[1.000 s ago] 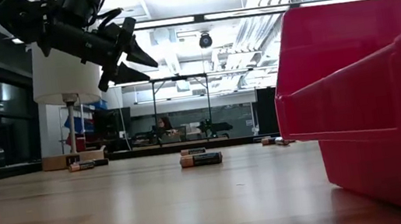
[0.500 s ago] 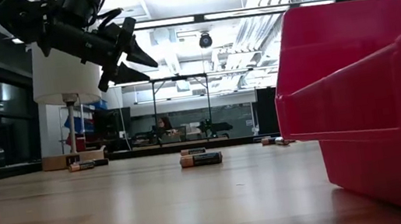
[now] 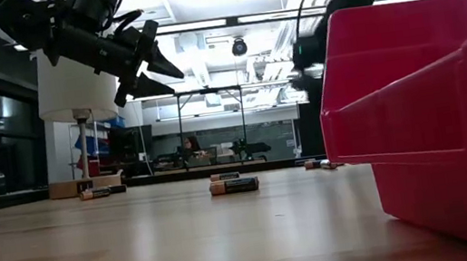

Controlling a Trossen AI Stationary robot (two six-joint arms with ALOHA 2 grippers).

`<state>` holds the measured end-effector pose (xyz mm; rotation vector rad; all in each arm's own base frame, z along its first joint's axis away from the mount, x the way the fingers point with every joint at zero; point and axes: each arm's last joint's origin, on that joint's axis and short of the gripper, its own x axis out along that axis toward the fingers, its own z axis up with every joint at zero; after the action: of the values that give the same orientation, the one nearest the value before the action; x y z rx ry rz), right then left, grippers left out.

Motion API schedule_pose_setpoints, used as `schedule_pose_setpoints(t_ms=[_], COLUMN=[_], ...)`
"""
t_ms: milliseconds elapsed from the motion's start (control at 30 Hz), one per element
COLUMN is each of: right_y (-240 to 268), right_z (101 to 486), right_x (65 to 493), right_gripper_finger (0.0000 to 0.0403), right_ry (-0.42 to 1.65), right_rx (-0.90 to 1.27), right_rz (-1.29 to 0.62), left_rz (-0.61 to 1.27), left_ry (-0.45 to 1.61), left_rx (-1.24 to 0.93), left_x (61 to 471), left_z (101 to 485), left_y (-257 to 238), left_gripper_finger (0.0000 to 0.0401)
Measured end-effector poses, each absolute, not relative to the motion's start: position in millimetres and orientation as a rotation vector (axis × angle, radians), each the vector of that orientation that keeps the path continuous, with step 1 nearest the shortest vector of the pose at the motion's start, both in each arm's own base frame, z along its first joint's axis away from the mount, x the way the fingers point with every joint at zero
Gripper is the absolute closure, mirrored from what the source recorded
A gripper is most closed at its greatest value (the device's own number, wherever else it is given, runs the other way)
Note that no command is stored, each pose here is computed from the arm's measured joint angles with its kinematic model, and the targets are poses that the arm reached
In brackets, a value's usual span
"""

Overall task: Sort batteries
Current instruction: Put the black-brown battery into the right red bin

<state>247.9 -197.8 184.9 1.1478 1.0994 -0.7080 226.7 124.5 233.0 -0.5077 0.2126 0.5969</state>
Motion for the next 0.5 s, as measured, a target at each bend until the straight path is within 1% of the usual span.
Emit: schedule_pose_setpoints(t_ms=[100, 200, 267, 333, 433, 500], right_y=[-203.3, -200.7, -200.3, -201.6, -202.1, -200.7], right_z=[166.4, 164.6, 167.0, 174.6, 188.9, 200.5], right_x=[248.1, 250.2, 250.3, 248.4, 243.7, 239.7], right_gripper_finger=[0.0181, 0.0181, 0.0181, 0.0181, 0.0181, 0.0181], right_ry=[1.159, 1.179, 1.171, 1.136, 1.082, 1.045], right_rx=[1.179, 1.150, 1.120, 1.098, 1.088, 1.079], right_rz=[-0.716, -0.727, -0.753, -0.769, -0.770, -0.768], left_rz=[0.594, 0.590, 0.592, 0.592, 0.520, 0.474], left_ry=[0.214, 0.227, 0.288, 0.475, 0.765, 0.874], left_rx=[-0.506, -0.492, -0.500, -0.493, -0.415, -0.371], left_x=[227.1, 228.0, 233.3, 244.7, 273.3, 296.7], left_z=[233.0, 231.6, 227.4, 219.1, 207.4, 203.9], left_y=[123.9, 123.1, 123.3, 124.0, 128.1, 134.4], left_gripper_finger=[0.0190, 0.0190, 0.0190, 0.0190, 0.0190, 0.0190])
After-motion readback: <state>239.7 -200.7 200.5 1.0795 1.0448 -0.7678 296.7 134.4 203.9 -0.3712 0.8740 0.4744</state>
